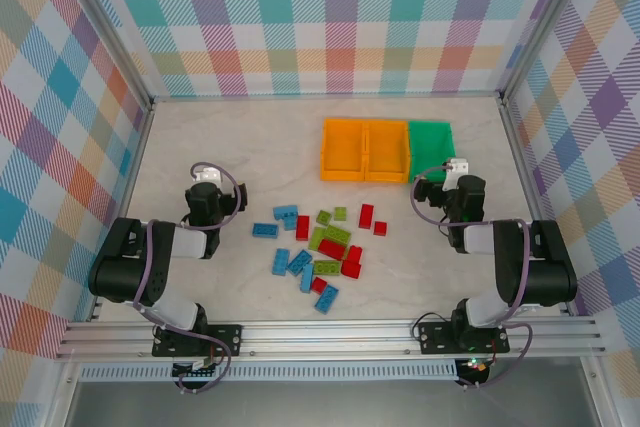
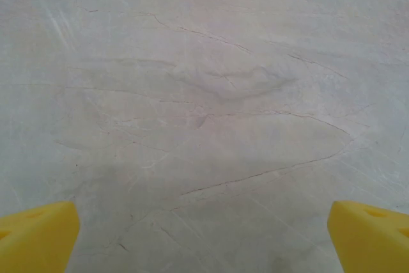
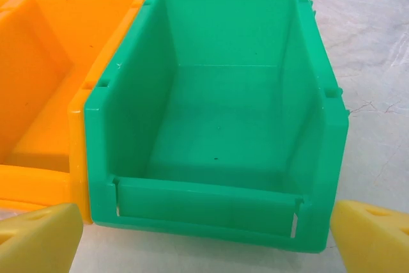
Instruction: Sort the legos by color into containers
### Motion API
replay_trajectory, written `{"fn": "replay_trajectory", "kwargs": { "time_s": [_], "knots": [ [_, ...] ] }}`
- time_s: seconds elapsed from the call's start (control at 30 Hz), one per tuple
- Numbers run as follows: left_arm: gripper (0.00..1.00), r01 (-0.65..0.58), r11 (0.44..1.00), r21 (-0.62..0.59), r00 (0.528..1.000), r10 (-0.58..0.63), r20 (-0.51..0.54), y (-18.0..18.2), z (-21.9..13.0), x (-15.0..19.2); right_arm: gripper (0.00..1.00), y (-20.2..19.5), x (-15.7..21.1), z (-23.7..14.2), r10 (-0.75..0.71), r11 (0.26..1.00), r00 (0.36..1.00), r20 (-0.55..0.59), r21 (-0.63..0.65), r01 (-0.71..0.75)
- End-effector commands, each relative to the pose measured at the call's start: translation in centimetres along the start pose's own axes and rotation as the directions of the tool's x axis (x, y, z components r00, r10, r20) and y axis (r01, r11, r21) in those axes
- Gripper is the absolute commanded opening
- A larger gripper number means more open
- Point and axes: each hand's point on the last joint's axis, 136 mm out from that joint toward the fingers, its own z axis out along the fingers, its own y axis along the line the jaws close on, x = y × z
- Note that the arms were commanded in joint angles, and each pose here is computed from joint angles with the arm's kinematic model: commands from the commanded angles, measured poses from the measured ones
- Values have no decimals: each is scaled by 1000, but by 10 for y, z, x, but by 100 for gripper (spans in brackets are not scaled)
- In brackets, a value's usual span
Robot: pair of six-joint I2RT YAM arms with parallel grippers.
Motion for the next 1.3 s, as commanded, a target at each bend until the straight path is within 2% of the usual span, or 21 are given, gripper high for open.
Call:
{"fn": "replay_trajectory", "kwargs": {
  "time_s": [0.0,0.47,0.6,0.7,0.8,0.9,1.0,1.07,1.13,1.27],
  "knots": [
    [100,25,1000,4,998,-25,50,2,2,-17,100,2,-8,2,-7,1000,1000,21,-21,7],
    [100,24,1000,4,998,-24,52,2,2,-18,100,-1,-8,2,0,1000,1000,22,-3,0],
    [100,25,1000,5,998,-25,51,2,2,-18,100,-12,-19,-10,27,997,998,56,66,-30],
    [100,24,1000,4,998,-24,49,2,2,-17,100,-18,-30,-29,72,990,995,66,116,-80],
    [100,24,1000,5,998,-25,51,2,2,-17,100,-19,-39,-60,254,956,967,29,147,-256],
    [100,21,1000,7,998,-22,54,1,1,-20,100,-7,-46,-100,485,868,873,-47,149,-474],
    [100,-14,999,44,999,12,36,-9,-14,-34,100,38,-46,-123,576,808,793,-199,-10,-589],
    [100,1,997,72,999,-4,36,-18,-37,-50,100,67,-39,-133,557,790,765,-323,-81,-608],
    [100,3,986,166,998,-15,69,-38,-65,-69,100,88,-34,-139,501,795,760,-414,-128,-593],
    [100,-79,935,345,990,34,134,-92,-132,-113,100,126,-21,-146,321,847,740,-591,-171,-504]
  ]
}}
